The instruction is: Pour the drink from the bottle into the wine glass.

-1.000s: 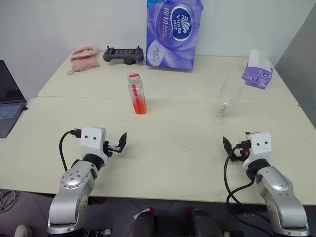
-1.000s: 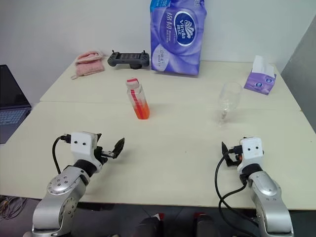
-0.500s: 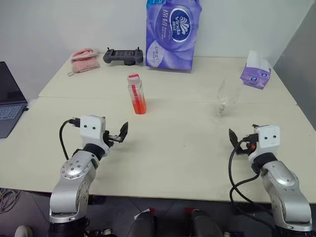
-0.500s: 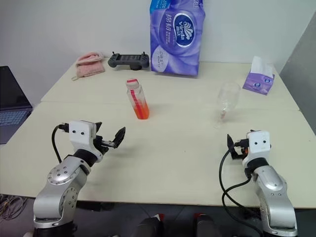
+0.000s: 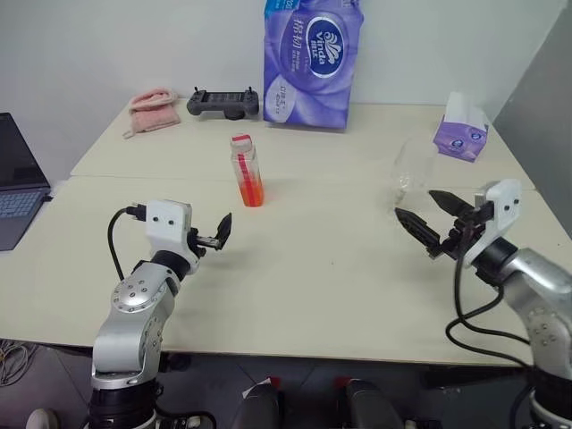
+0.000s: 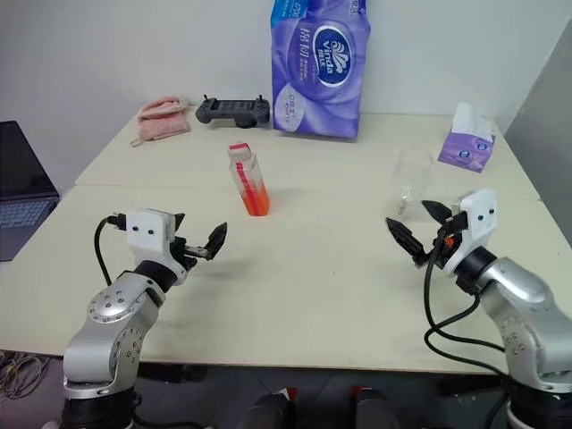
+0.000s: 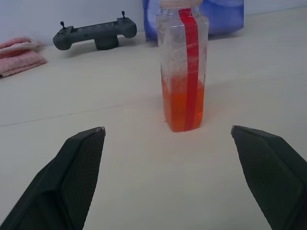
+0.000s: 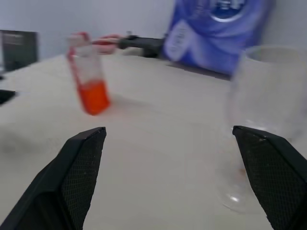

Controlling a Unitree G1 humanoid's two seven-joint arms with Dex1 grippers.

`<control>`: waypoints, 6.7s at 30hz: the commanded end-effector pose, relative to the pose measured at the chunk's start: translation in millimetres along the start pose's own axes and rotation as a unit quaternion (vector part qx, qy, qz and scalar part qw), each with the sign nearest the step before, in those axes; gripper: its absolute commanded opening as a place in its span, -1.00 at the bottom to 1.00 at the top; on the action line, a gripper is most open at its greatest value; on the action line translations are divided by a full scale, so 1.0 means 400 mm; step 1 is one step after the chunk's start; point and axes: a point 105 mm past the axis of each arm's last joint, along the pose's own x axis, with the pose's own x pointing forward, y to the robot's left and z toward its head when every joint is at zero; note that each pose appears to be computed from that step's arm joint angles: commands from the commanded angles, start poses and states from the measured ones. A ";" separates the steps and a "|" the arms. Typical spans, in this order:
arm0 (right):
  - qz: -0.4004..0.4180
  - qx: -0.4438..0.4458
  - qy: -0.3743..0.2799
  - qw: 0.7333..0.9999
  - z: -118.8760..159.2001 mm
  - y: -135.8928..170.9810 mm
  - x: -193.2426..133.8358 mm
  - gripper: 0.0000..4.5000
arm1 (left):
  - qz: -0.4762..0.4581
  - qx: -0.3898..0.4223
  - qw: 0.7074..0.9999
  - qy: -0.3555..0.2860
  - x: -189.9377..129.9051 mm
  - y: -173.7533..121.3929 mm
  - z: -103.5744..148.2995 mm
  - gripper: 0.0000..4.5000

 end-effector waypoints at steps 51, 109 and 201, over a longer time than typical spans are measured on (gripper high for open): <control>-0.007 -0.020 -0.034 0.999 0.032 0.040 0.049 1.00 | 0.014 0.010 0.995 -0.099 0.256 -0.050 0.128 0.99; 0.129 0.025 -0.051 0.990 0.117 0.197 0.200 1.00 | -0.470 0.032 0.877 -0.097 0.032 -0.306 0.197 -0.20; 0.297 -0.063 -0.068 0.950 0.165 0.211 0.201 -0.20 | -0.591 0.004 0.797 -0.127 -0.023 -0.374 0.267 -0.20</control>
